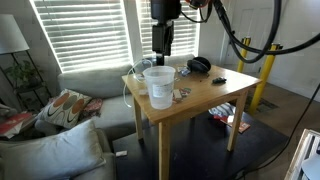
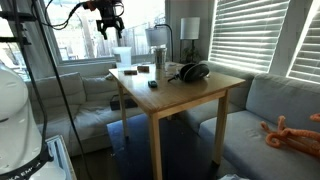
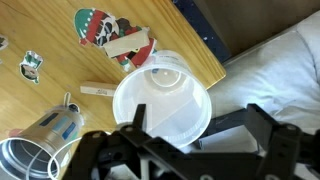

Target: Move the plastic cup forward on the right side of the silver cup

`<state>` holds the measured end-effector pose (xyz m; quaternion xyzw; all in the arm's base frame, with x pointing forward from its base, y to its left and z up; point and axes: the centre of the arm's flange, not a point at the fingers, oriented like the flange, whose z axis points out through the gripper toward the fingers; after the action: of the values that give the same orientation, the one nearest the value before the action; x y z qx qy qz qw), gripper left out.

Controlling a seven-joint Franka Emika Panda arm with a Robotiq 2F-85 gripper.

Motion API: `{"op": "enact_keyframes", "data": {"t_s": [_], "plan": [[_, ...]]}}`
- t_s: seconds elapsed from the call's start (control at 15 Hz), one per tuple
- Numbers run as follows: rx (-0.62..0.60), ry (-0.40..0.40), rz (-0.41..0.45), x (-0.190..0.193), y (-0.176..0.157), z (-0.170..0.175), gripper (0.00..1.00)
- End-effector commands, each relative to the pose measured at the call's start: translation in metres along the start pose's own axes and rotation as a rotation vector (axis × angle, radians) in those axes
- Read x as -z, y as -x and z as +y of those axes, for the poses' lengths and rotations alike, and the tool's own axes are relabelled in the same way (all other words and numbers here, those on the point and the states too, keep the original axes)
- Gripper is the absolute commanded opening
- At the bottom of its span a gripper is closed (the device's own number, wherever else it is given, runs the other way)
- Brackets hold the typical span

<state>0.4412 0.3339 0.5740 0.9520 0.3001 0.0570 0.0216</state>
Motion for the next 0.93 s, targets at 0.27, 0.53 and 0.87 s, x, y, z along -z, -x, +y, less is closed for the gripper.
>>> {"op": "enact_keyframes", "data": {"t_s": [0.27,0.53,0.87], "plan": [[0.014,-0.032,-0.029,-0.01,-0.01,-0.028,1.0],[0.015,-0.033,-0.061,-0.026,-0.011,-0.041,1.0],[0.001,0.018,-0.072,-0.043,-0.013,-0.035,0.61]]}}
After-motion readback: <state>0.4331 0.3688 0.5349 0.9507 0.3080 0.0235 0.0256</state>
